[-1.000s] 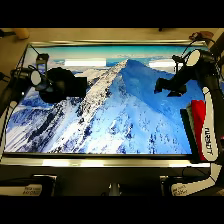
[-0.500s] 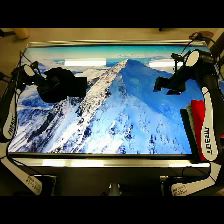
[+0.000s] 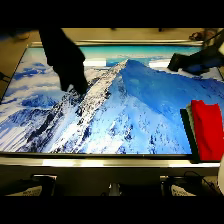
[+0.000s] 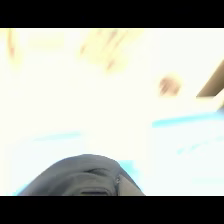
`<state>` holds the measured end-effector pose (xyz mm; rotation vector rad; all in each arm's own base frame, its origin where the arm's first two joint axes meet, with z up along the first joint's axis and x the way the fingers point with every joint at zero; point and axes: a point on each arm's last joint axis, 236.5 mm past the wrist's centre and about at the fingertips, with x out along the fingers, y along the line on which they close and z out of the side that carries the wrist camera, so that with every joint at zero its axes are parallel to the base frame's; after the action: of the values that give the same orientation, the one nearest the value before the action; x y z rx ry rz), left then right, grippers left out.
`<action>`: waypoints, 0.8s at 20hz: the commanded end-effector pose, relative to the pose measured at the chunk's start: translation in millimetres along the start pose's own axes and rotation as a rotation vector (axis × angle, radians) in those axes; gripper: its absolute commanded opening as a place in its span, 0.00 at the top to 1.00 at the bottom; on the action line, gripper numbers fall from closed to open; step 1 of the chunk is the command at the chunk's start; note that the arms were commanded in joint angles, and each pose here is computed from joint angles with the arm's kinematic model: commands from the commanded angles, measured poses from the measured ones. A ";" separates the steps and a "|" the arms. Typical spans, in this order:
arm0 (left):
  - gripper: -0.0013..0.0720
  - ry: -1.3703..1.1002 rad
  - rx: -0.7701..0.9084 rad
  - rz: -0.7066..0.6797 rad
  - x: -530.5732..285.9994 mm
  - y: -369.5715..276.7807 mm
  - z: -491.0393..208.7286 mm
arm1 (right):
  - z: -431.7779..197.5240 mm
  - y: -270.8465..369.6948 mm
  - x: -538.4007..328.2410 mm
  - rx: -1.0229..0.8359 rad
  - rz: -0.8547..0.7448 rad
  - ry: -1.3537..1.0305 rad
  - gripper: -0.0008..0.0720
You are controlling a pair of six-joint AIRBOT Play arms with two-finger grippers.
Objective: Fold the shirts.
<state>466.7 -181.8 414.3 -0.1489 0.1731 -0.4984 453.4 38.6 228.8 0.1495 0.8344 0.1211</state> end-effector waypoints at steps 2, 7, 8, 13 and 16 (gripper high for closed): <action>0.94 -0.117 0.094 -0.049 -68.7 -69.2 44.1 | 25.3 3.1 -123.0 -0.056 -0.062 -0.272 0.13; 0.94 0.536 -0.024 0.046 -14.1 -27.3 -183.7 | -72.6 -7.9 -86.9 -0.031 -0.078 0.151 0.12; 0.94 0.653 -0.040 0.063 -13.2 -19.4 -237.7 | -101.3 -9.3 -60.1 -0.015 -0.061 0.270 0.12; 0.94 1.042 -0.196 0.116 -58.3 -7.0 -447.8 | -266.6 0.1 56.3 0.130 0.087 0.708 0.04; 0.94 1.056 -0.186 0.109 -64.3 -6.2 -457.3 | -335.6 22.5 87.7 0.228 0.216 0.844 0.04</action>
<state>340.7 -207.4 13.6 -0.0383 1.1733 -0.4203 296.4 71.8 8.3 0.2650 1.5444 0.2232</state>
